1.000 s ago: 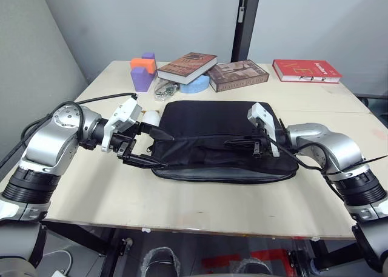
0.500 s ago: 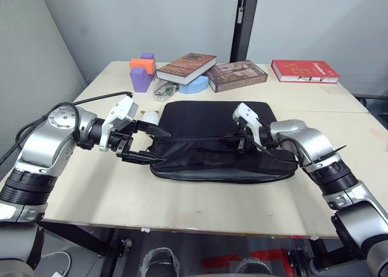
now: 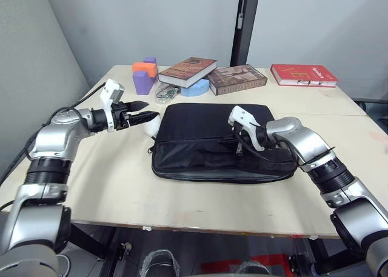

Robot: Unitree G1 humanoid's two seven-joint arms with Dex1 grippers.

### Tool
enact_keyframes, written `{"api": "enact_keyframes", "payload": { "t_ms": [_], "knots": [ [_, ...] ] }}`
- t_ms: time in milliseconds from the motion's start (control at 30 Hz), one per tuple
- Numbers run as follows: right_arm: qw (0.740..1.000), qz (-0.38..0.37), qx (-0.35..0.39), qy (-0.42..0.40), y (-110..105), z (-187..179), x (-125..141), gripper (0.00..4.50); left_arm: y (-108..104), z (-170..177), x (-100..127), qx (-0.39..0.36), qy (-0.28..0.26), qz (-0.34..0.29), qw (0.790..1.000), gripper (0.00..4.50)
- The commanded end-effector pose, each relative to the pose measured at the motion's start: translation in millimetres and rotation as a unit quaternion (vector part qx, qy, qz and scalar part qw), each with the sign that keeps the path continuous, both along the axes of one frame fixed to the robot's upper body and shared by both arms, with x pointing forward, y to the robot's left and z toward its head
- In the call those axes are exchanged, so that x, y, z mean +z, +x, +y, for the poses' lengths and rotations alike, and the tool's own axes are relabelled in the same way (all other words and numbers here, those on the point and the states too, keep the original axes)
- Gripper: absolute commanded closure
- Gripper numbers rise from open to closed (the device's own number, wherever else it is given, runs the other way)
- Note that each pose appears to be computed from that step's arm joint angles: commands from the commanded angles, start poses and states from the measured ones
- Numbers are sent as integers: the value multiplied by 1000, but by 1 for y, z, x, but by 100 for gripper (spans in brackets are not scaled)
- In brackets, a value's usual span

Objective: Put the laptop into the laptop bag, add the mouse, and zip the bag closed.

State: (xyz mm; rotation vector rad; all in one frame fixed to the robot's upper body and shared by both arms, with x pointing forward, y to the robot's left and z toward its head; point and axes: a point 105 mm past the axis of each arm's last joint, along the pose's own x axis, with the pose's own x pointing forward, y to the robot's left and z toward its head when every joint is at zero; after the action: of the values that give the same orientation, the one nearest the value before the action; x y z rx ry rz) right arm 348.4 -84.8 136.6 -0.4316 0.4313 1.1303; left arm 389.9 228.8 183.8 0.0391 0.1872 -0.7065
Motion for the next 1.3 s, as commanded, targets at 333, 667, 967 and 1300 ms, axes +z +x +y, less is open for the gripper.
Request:
{"api": "enact_keyframes", "payload": {
  "t_ms": [333,667,967,1300],
  "knots": [
    [999,33,-14,-29,-5,-7,-19,445,45,-5,-46,139,-58,102,983,81],
    [999,30,-29,-32,-8,-11,-20,445,45,-15,-75,150,-67,155,974,81],
    [998,29,-31,-35,-8,-8,-19,450,40,-15,-76,128,-78,165,975,413],
    [998,36,-29,-38,-9,-9,-22,450,-6,-13,-26,-34,-111,104,988,449]
  ]
}}
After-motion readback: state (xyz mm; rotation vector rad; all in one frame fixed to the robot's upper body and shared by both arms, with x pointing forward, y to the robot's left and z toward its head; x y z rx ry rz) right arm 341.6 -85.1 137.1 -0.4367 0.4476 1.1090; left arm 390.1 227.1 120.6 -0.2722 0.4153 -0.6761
